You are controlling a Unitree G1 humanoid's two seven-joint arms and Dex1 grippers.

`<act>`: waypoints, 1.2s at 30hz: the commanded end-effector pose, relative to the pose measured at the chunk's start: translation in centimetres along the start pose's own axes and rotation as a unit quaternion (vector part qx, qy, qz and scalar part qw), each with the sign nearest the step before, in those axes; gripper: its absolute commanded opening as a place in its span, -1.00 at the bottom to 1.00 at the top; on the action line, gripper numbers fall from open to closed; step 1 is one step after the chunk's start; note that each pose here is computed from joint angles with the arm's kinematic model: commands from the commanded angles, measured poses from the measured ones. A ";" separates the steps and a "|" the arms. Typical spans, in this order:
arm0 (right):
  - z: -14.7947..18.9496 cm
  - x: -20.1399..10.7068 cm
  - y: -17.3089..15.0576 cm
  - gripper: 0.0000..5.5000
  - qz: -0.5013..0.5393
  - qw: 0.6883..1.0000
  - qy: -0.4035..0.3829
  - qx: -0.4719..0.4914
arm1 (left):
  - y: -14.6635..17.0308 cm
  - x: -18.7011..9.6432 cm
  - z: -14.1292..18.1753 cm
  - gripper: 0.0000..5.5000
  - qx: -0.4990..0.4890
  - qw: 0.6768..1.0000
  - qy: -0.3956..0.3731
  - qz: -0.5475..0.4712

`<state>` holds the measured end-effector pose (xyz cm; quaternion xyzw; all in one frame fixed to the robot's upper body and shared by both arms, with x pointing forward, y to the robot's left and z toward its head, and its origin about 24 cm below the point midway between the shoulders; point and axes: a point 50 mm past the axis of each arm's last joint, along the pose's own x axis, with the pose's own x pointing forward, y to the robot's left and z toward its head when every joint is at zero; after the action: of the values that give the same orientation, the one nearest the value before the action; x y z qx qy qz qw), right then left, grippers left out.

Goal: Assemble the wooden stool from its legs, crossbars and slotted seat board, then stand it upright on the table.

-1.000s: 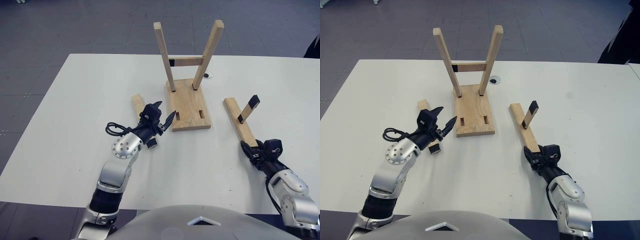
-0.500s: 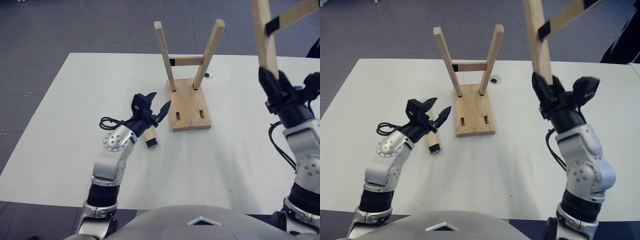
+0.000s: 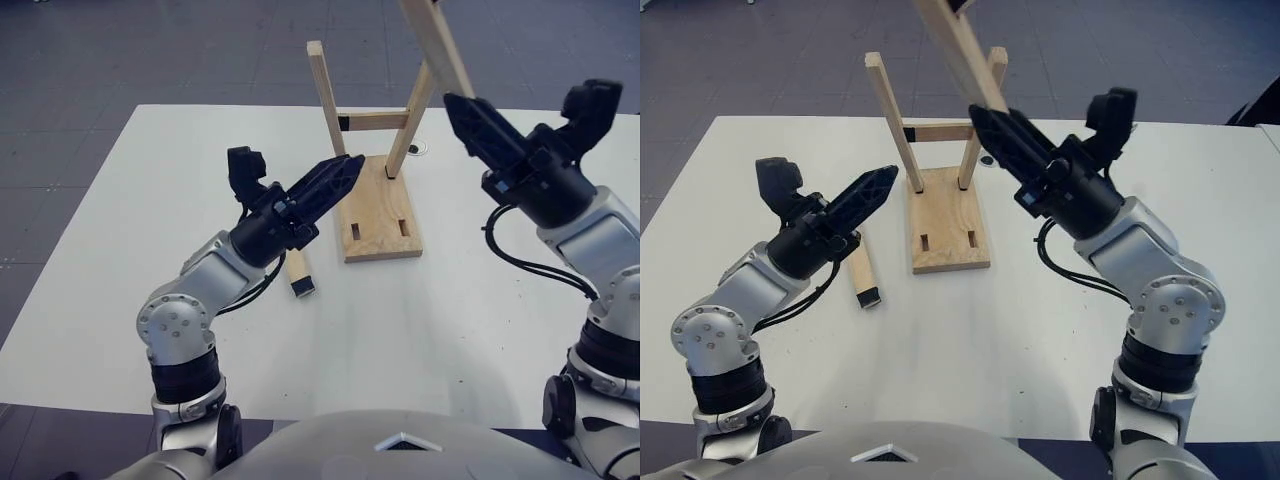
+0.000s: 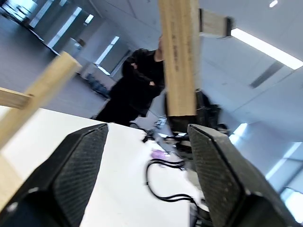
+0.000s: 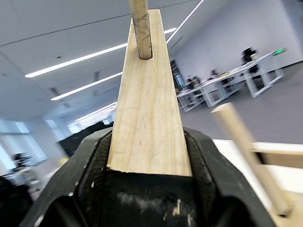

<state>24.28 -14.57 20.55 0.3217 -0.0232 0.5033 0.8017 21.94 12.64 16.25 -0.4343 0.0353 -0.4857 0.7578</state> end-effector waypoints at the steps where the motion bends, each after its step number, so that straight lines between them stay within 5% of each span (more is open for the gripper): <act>1: -1.0 0.2 0.2 -0.25 0.076 0.994 0.037 0.074 | -0.1 -0.5 0.4 0.32 -0.053 0.999 -0.001 -0.002; 19: -3.3 1.7 1.1 -0.25 0.151 0.973 0.079 0.155 | -0.9 1.4 -0.1 0.32 -0.112 0.993 -0.008 -0.037; 27: -2.7 1.9 0.7 -0.25 0.145 0.975 0.072 0.150 | -1.5 -0.3 -1.3 0.32 -0.120 0.990 0.048 -0.054; 36: -3.3 1.7 0.8 -0.25 0.142 0.975 0.084 0.151 | -1.6 0.5 -0.3 0.71 -0.121 0.990 0.005 -0.066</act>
<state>23.61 -11.29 18.82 0.4016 0.0723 0.6316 0.6592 20.63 11.92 16.79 -0.5199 0.0757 -0.5281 0.6672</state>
